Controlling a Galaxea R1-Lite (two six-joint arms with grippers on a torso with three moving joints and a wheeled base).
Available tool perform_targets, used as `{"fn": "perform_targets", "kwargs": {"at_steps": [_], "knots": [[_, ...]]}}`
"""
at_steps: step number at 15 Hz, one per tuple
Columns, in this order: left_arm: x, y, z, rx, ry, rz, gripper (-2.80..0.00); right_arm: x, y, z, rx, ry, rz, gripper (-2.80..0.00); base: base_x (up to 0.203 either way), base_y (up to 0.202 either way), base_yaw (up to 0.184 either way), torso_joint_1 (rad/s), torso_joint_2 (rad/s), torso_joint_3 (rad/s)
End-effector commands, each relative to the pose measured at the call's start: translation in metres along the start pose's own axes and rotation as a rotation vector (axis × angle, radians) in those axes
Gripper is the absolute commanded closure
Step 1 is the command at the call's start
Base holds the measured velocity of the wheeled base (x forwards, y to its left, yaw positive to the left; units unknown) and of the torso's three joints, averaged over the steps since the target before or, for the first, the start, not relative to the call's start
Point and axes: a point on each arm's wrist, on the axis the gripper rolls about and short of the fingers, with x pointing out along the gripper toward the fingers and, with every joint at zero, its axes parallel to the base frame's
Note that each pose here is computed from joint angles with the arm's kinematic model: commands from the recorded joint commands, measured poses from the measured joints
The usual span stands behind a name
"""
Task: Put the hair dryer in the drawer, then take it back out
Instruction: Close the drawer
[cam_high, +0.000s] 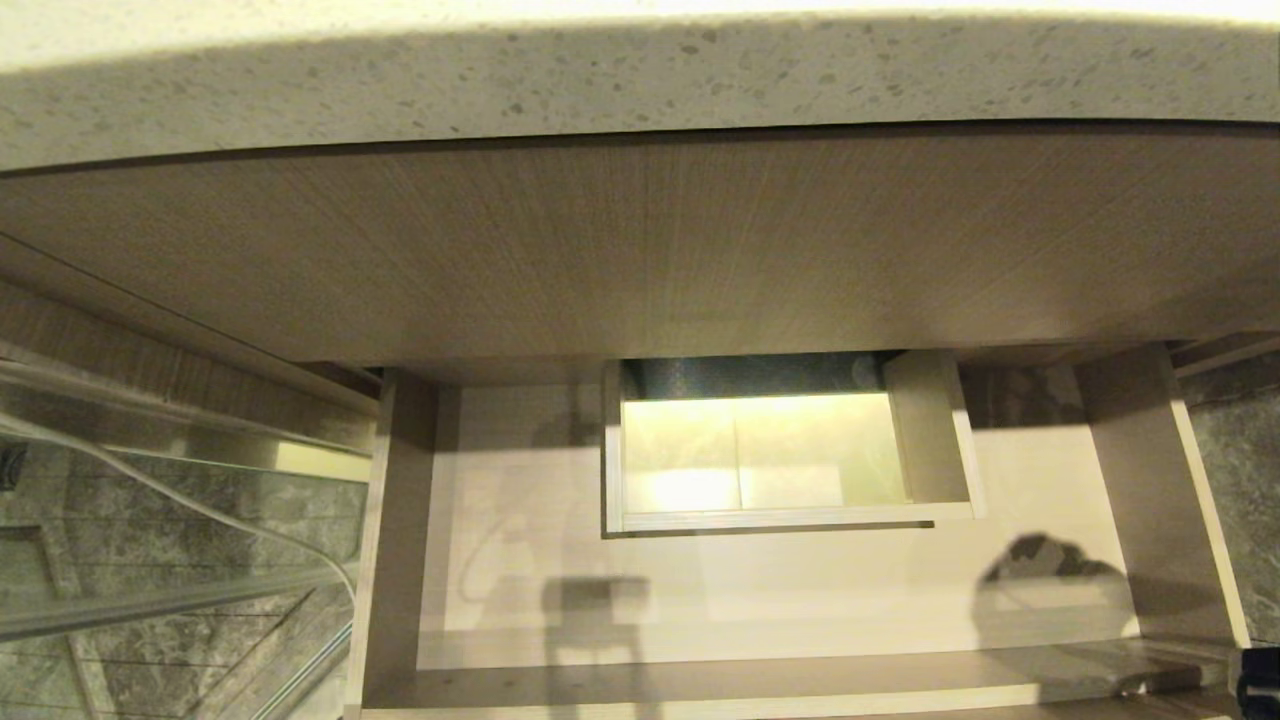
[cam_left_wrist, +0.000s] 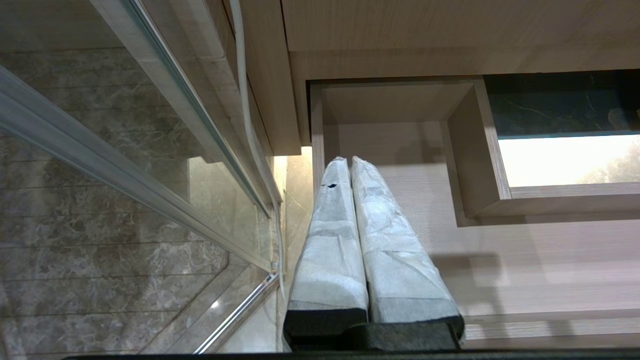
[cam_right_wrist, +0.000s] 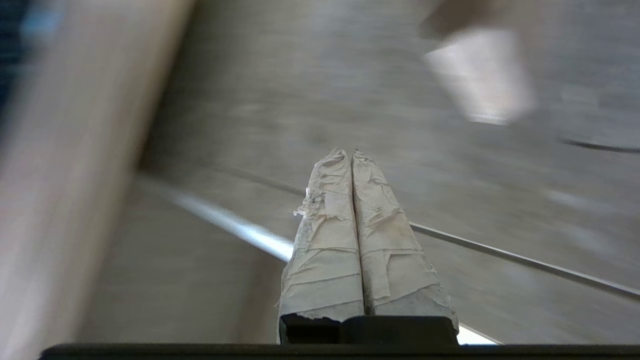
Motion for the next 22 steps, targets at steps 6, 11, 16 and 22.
{"fn": "perform_targets", "kwargs": {"at_steps": [6,11,16,22], "knots": [[0.001,0.000,-0.011,-0.001,0.039,0.001,0.00,0.025,-0.016,0.011,0.019,-0.073,0.062,0.00,0.000,0.000,0.000,0.000,0.00,0.000],[0.001,0.000,-0.011,-0.001,0.039,0.001,0.00,0.034,-0.031,0.015,0.038,-0.138,0.019,0.00,0.000,0.000,0.000,0.000,0.00,0.000],[0.001,0.000,-0.011,-0.001,0.039,0.001,0.00,0.032,-0.031,0.010,0.061,-0.104,0.054,0.00,0.000,0.000,0.000,0.000,0.00,0.000],[0.001,0.000,-0.011,-0.001,0.039,0.001,0.00,0.033,-0.027,0.009,0.049,-0.060,0.067,0.00,0.000,0.000,0.000,0.000,0.00,0.000]]}}
